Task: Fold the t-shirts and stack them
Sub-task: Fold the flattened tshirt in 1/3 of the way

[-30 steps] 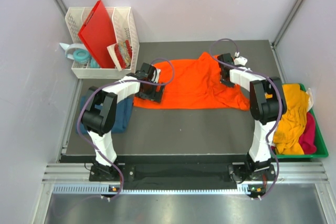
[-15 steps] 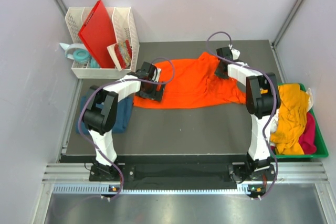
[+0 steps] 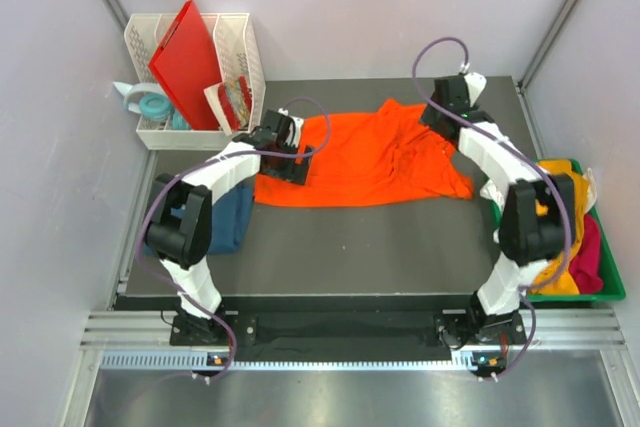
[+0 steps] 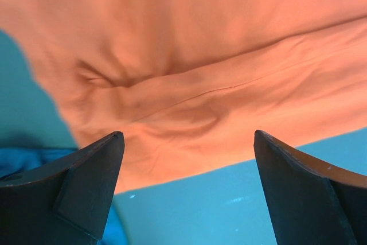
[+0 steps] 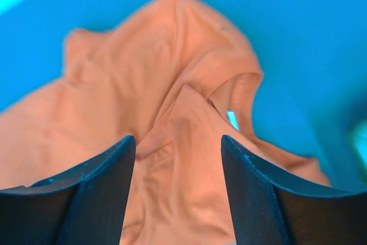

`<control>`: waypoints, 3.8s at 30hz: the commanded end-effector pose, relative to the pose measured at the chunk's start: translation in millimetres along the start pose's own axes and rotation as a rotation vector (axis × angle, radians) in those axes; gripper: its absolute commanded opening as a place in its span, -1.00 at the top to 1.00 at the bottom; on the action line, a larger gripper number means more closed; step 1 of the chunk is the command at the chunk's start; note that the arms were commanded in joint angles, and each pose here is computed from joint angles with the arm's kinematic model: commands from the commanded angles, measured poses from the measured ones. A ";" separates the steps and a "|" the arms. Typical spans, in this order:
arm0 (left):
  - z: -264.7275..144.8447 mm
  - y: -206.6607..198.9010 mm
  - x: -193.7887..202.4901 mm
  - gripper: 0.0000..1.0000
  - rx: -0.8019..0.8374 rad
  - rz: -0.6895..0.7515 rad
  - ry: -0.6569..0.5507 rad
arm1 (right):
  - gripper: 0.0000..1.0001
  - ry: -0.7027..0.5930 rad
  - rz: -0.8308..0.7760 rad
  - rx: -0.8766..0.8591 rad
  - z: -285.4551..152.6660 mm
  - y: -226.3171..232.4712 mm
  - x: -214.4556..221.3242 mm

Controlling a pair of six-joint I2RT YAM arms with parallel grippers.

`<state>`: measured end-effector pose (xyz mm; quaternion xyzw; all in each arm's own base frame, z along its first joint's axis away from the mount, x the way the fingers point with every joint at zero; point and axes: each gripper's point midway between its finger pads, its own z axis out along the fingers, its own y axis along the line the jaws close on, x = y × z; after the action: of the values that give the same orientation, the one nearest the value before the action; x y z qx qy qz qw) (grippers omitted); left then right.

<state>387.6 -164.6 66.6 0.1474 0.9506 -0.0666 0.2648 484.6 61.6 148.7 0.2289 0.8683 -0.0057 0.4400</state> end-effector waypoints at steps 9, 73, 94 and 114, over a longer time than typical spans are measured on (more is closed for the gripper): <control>-71.6 71.0 -11.2 -0.97 -0.102 -0.083 -0.127 | -0.14 0.054 -0.086 -0.023 -111.8 -42.6 97.6; -64.8 -10.8 154.5 0.03 0.238 -0.052 0.604 | 0.20 0.536 -0.074 0.269 -135.6 -154.3 246.7; -52.7 7.5 50.8 -0.13 0.131 0.020 0.139 | 0.01 0.164 -0.057 0.095 -159.8 -70.7 123.1; -6.2 17.8 72.6 1.00 0.089 0.017 0.246 | 0.03 0.160 -0.058 0.101 -170.4 -81.4 143.6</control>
<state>319.4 -125.8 29.3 0.1751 0.9727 -0.0864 0.1252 248.8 81.3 120.1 0.2193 0.9137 -0.0443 0.3392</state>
